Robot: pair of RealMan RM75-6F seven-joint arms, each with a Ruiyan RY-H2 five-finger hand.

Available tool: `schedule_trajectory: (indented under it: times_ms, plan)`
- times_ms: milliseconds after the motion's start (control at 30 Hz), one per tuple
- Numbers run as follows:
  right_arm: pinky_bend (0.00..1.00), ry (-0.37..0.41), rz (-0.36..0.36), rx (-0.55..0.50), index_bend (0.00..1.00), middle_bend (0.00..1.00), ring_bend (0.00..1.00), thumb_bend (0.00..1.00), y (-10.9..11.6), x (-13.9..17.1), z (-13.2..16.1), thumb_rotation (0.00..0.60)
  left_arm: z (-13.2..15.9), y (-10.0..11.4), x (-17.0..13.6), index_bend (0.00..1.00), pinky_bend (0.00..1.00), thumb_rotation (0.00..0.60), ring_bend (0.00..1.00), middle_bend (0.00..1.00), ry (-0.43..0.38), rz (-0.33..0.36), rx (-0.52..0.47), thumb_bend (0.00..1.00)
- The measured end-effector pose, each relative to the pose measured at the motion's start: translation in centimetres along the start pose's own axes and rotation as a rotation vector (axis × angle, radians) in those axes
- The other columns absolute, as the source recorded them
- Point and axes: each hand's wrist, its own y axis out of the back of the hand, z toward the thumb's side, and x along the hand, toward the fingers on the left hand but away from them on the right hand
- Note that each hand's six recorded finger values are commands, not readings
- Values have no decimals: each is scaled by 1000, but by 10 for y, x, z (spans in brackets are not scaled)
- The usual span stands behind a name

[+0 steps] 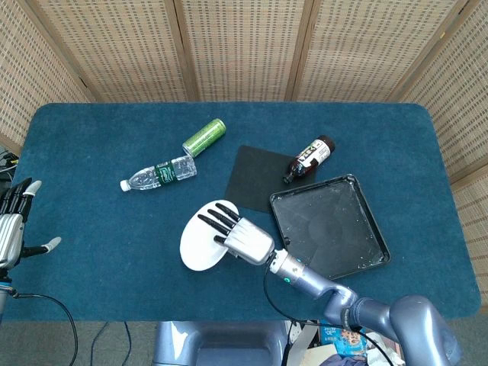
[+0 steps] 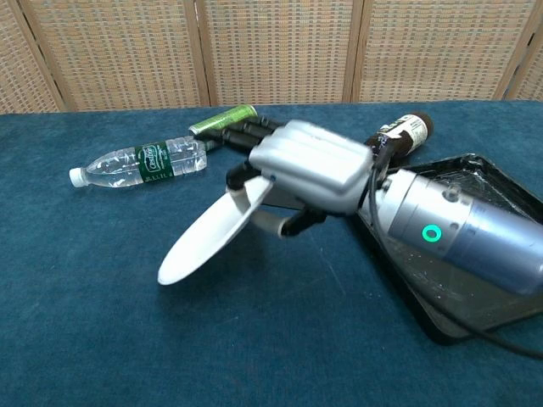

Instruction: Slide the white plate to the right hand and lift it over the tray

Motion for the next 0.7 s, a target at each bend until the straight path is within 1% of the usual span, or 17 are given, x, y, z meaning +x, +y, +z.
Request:
schedule_trajectory:
  times_ms: [100, 167, 267, 367, 467, 533, 600, 700]
  plan:
    - [0, -32, -72, 12, 655, 0, 0, 564, 28, 4, -22, 600, 0, -1, 0, 0, 0, 600, 0, 0, -1, -3, 0, 0]
    - [0, -54, -101, 23, 655, 0, 0, 565, 44, 9, -36, 600, 1, -2, 0, 0, 0, 600, 0, 0, -8, -5, -1, 0]
    - [0, -92, -137, 49, 656, 0, 0, 564, 70, 24, -60, 600, 4, -3, -2, 0, 0, 600, 0, 0, -21, -7, 2, 0]
    - [0, -140, -160, 90, 657, 0, 0, 565, 97, 50, -87, 600, 7, -4, -3, 0, 0, 600, 0, 0, -32, -9, 5, 0]
    - [0, -185, -165, 127, 658, 0, 0, 565, 116, 78, -107, 600, 10, -5, -5, 0, 0, 600, 0, 0, -43, -7, 11, 0]
    - [0, -219, -158, 151, 659, 0, 0, 565, 126, 104, -119, 600, 12, -5, -6, 0, 0, 600, 0, 0, -52, -5, 17, 0]
    - [0, -251, -145, 161, 659, 0, 0, 565, 132, 130, -127, 600, 14, -5, -7, 0, 0, 600, 0, 0, -62, -2, 25, 0]
    - [0, -291, -111, 155, 659, 0, 0, 564, 129, 160, -133, 600, 17, -5, -10, 0, 0, 600, 0, 0, -72, 2, 28, 0]
